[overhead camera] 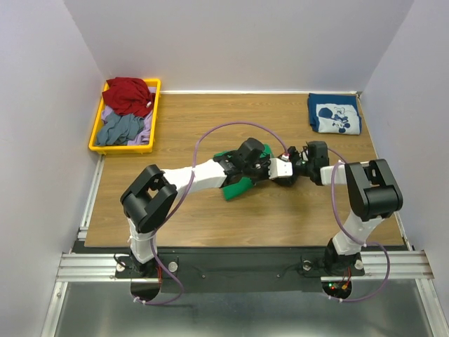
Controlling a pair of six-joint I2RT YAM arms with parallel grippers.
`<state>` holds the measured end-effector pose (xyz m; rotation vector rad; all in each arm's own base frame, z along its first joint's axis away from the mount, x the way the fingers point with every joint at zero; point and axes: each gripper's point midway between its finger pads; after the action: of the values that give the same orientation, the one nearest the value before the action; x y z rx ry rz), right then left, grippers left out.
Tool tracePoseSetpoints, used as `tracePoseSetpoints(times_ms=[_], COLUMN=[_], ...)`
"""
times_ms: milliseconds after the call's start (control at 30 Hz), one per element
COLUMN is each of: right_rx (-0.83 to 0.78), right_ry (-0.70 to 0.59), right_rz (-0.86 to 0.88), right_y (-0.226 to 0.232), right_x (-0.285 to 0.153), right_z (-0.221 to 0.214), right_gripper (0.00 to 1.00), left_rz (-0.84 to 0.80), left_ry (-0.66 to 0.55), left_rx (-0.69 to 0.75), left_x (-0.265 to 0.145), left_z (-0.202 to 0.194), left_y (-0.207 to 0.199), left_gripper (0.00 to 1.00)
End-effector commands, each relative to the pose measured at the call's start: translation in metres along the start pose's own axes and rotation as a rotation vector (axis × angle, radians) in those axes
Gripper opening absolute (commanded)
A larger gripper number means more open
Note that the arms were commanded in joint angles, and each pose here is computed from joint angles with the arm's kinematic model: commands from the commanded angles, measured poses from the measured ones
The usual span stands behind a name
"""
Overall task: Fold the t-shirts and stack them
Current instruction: Neatly place the folded tshirt to the corner
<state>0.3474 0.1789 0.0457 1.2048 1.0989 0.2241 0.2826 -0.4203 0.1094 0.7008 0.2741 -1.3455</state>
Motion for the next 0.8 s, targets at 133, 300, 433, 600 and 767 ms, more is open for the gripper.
tracePoseSetpoints(times_ms=[133, 300, 433, 600, 767], right_rx=[0.003, 0.006, -0.005, -0.063, -0.351], right_ry=[-0.16, -0.226, -0.244, -0.258, -0.314], right_rz=[-0.005, -0.038, -0.042, -0.028, -0.054], right_y=[0.013, 0.008, 0.008, 0.017, 0.047], right_x=[0.032, 0.039, 0.043, 0.041, 0.028], right_z=[0.039, 0.049, 0.053, 0.055, 0.076], right_gripper=[0.63, 0.58, 0.43, 0.08, 0.01], left_rz=[0.016, 0.019, 0.023, 0.039, 0.036], left_ry=[-0.063, -0.07, -0.078, -0.087, -0.1], left_rx=[-0.004, -0.02, -0.033, -0.054, -0.169], left_x=[0.005, 0.009, 0.012, 0.01, -0.023], left_z=[0.025, 0.027, 0.029, 0.031, 0.039], left_y=[0.019, 0.024, 0.028, 0.035, 0.047], left_gripper=[0.0, 0.0, 0.0, 0.0, 0.43])
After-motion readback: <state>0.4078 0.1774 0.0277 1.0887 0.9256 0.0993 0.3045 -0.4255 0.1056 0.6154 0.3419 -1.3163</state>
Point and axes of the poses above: each gripper's point midway between its finger pads, its own x axis out along the fingers, its own y axis along the line the jaws close on, z = x × y, and after that the axes turned 2 degrees about -x, right-handed
